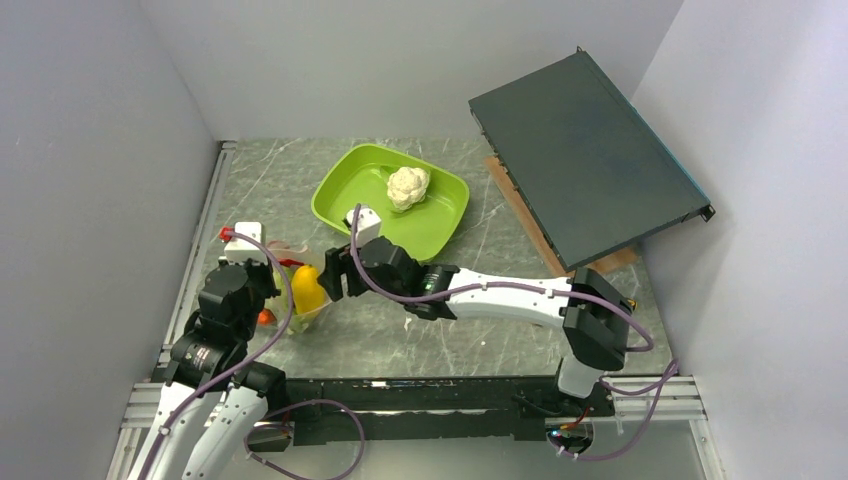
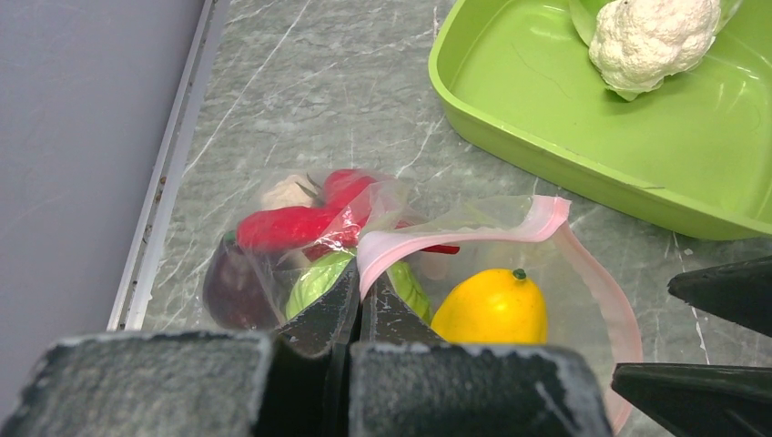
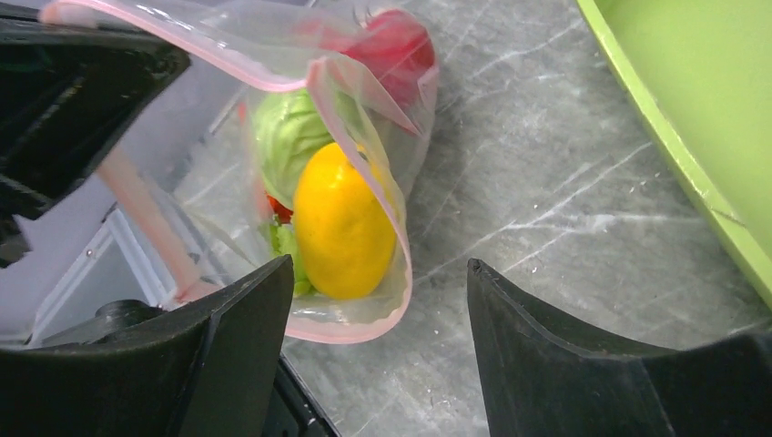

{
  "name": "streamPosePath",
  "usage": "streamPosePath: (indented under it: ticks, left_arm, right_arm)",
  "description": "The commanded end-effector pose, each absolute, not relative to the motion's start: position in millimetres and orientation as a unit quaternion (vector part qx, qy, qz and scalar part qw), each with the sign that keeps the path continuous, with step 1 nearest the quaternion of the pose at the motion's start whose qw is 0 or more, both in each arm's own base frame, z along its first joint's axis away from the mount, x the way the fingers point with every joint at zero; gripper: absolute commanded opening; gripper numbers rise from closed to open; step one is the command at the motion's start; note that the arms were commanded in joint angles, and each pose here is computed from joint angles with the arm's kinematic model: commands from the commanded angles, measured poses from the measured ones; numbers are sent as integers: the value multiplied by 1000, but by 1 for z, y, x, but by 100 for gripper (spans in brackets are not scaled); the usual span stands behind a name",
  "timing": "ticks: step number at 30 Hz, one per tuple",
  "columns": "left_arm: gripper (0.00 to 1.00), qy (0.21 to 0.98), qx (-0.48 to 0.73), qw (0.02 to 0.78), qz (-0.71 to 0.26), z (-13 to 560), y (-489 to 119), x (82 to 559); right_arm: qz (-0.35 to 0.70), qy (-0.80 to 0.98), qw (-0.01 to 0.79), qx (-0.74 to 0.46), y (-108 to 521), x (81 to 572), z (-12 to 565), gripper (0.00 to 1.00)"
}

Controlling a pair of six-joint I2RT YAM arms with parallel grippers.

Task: Place the food in the zip-top bag and seal the zipper
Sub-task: Adjust the zipper food storage bag at the center of the board.

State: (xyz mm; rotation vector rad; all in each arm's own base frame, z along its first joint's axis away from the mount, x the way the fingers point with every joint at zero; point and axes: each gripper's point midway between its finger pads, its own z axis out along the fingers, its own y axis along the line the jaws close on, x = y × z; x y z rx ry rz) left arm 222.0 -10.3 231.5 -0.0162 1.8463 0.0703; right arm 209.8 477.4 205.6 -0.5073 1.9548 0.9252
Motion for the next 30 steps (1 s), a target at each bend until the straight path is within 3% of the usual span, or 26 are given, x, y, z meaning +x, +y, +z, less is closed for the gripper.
streamPosePath:
  ticks: [1,9,17,23,30]
  left_arm:
    - [0,785,-11,619,26,244,-12,226]
    - [0,787,-8,617,26,243,-12,227]
    - [0,789,-16,614,27,244,-11,226]
    - [0,776,-126,618,-12,269,-2,214]
    - [0,778,-218,574,-132,316,-24,190]
  right_arm:
    - [392,785,446,-177,486,216,206,70]
    - [405,791,418,-187,500,209,185,59]
    - [408,777,432,-209,508,211,188,19]
    - [391,727,516,-228,504,230,239,0]
    - [396,625,603,-298,499,225,341,0]
